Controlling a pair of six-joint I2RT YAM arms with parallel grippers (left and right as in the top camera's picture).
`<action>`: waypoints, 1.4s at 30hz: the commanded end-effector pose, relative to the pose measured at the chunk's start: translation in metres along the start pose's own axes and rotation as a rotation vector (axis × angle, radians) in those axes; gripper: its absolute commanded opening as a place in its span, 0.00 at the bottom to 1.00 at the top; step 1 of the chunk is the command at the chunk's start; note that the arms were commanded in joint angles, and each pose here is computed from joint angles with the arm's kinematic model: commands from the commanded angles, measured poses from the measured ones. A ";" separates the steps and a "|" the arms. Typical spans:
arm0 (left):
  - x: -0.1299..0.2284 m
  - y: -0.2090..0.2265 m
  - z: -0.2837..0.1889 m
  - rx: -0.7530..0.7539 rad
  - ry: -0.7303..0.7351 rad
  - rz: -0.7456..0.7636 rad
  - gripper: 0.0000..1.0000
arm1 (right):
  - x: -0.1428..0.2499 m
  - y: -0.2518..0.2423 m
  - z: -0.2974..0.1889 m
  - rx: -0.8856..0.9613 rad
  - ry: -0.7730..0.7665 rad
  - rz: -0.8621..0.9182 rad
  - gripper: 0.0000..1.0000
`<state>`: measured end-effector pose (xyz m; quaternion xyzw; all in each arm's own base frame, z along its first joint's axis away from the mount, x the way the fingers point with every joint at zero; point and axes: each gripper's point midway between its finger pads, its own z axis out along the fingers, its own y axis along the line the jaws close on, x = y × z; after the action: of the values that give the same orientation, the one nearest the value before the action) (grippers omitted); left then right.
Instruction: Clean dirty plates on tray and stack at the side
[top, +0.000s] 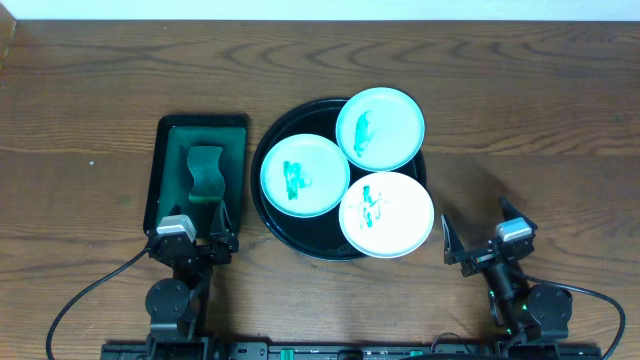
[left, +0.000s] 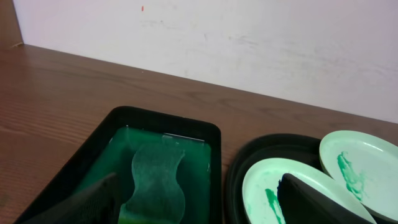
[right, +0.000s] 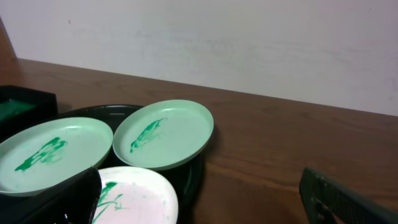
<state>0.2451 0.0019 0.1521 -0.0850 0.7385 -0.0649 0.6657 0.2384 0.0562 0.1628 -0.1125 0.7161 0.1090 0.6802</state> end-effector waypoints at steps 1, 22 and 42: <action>0.015 0.007 0.000 -0.032 0.046 0.022 0.80 | 0.001 -0.007 -0.001 0.029 0.005 -0.089 0.99; 0.015 0.007 0.000 -0.032 0.046 0.022 0.80 | 0.001 -0.007 -0.001 0.029 0.005 -0.089 0.99; 0.014 0.005 0.000 -0.019 0.042 0.009 0.80 | 0.001 -0.007 -0.001 0.029 0.005 -0.089 0.99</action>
<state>0.2451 0.0019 0.1522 -0.0850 0.7384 -0.0650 0.6659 0.2384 0.0561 0.1628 -0.1399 0.7112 0.0823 0.6840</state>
